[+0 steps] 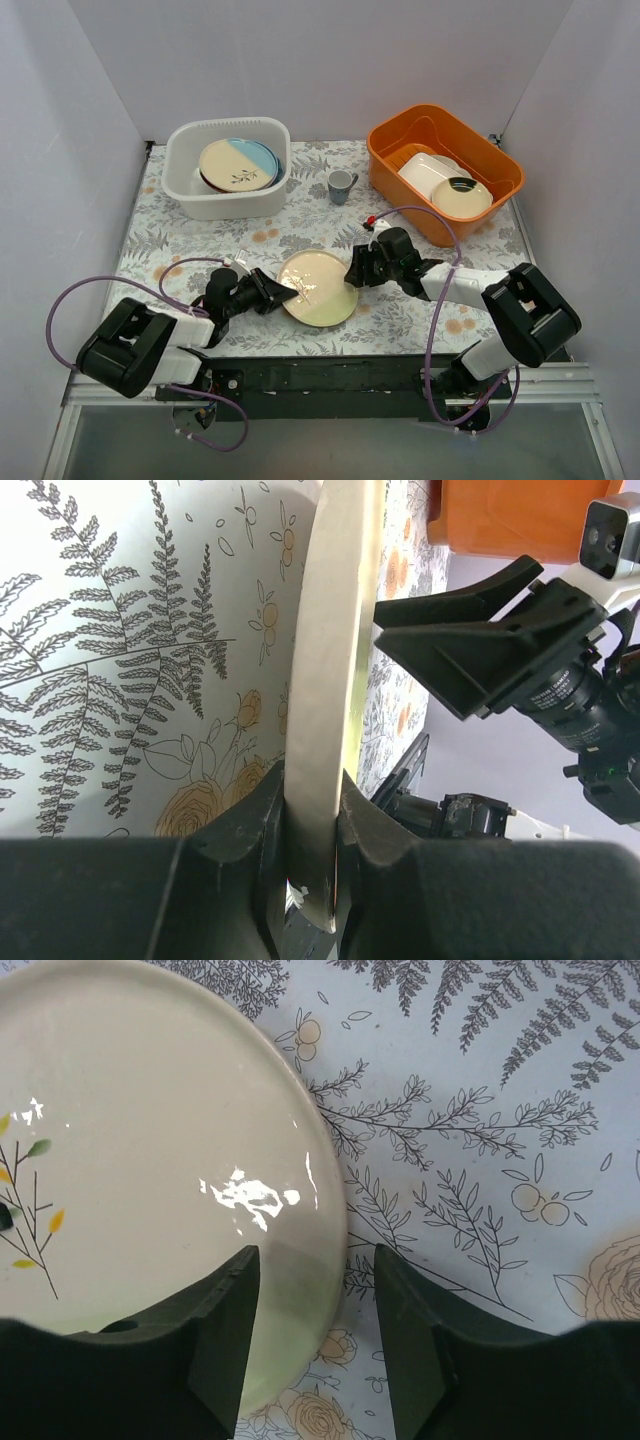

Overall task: Place the plates into the plastic bin on the countertop
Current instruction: Pick up the plate at the center of the board, then place the plate in the plastic bin.

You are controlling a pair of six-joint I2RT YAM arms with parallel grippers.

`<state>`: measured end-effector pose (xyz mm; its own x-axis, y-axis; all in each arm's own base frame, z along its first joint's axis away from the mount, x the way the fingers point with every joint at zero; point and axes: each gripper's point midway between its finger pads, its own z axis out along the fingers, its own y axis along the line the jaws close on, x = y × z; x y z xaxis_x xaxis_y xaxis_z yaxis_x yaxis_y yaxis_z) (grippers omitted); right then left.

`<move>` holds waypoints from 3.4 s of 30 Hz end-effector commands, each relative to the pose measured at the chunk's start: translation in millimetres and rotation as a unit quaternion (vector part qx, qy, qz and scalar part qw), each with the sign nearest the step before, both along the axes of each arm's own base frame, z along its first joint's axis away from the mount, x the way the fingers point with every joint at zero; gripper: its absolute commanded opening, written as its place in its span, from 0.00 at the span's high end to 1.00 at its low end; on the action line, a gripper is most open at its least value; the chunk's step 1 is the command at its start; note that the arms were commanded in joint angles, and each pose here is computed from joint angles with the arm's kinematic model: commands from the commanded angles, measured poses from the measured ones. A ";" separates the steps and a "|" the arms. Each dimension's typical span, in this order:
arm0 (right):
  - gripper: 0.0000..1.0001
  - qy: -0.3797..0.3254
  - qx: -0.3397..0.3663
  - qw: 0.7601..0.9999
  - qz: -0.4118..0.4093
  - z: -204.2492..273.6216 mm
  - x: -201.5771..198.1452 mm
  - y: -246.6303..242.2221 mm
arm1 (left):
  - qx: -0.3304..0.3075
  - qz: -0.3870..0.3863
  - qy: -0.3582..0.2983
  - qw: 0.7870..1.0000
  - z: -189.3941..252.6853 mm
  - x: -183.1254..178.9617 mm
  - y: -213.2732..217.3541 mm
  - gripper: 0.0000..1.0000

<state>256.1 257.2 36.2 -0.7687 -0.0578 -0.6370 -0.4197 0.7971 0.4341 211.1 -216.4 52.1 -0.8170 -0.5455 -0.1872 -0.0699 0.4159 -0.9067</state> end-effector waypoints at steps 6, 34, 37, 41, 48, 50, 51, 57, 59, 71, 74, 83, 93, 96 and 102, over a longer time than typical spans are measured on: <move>0.27 -0.008 -0.002 1.000 0.008 8.4 -2.5 -0.7 | 0.059 0.038 -0.004 0.998 -14.3 8.3 17.2 1.00; 0.02 -0.044 0.002 0.999 0.010 30.8 -9.0 -11.8 | 0.098 0.052 -0.036 0.993 6.0 23.1 24.1 1.00; 0.02 -0.051 0.004 0.999 0.006 35.4 -9.5 -14.1 | 0.105 0.053 -0.048 0.992 13.7 28.5 24.1 1.00; 0.02 -0.057 0.003 0.998 0.006 40.5 -8.6 -14.8 | 0.103 0.057 -0.063 0.991 28.5 35.5 22.7 1.00; 0.02 -0.067 0.005 0.998 -0.003 48.7 -9.8 -19.5 | 0.098 0.048 -0.088 0.990 53.0 45.5 16.3 1.00; 0.02 -0.072 0.004 0.997 -0.007 51.5 -9.5 -21.9 | 0.095 0.046 -0.097 0.990 61.3 49.1 13.7 1.00; 0.02 -0.072 0.002 0.997 -0.008 51.0 -10.4 -23.3 | 0.094 0.044 -0.102 0.989 64.9 50.5 12.7 1.00; 0.02 -0.077 0.004 0.997 -0.011 55.6 -11.9 -25.8 | 0.090 0.044 -0.126 0.987 88.1 58.8 9.3 1.00; 0.02 -0.075 0.003 0.997 -0.015 55.9 -11.5 -26.5 | 0.088 0.043 -0.133 0.986 94.5 60.3 8.5 1.00; 0.02 -0.068 0.003 0.997 -0.019 52.6 -17.8 -31.1 | 0.071 0.047 -0.174 0.981 139.8 75.3 2.0 1.00; 0.02 -0.070 0.004 0.997 -0.020 54.0 -19.0 -32.3 | 0.063 0.046 -0.186 0.979 153.7 80.7 -1.9 1.00; 0.02 -0.066 0.008 0.998 -0.024 51.6 -22.4 -33.9 | 0.066 0.038 -0.220 0.972 187.2 103.2 -12.1 1.00; 0.02 -0.062 -0.003 0.998 -0.025 46.7 -23.2 -37.2 | 0.055 0.047 -0.242 0.968 217.0 122.2 -14.7 1.00; 0.02 -0.059 -0.002 0.998 -0.025 45.0 -23.3 -36.5 | 0.053 0.047 -0.248 0.966 224.4 129.2 -15.2 1.00; 0.02 -0.058 -0.003 0.998 -0.025 43.8 -23.0 -36.3 | 0.049 0.051 -0.254 0.965 234.2 148.5 -6.9 1.00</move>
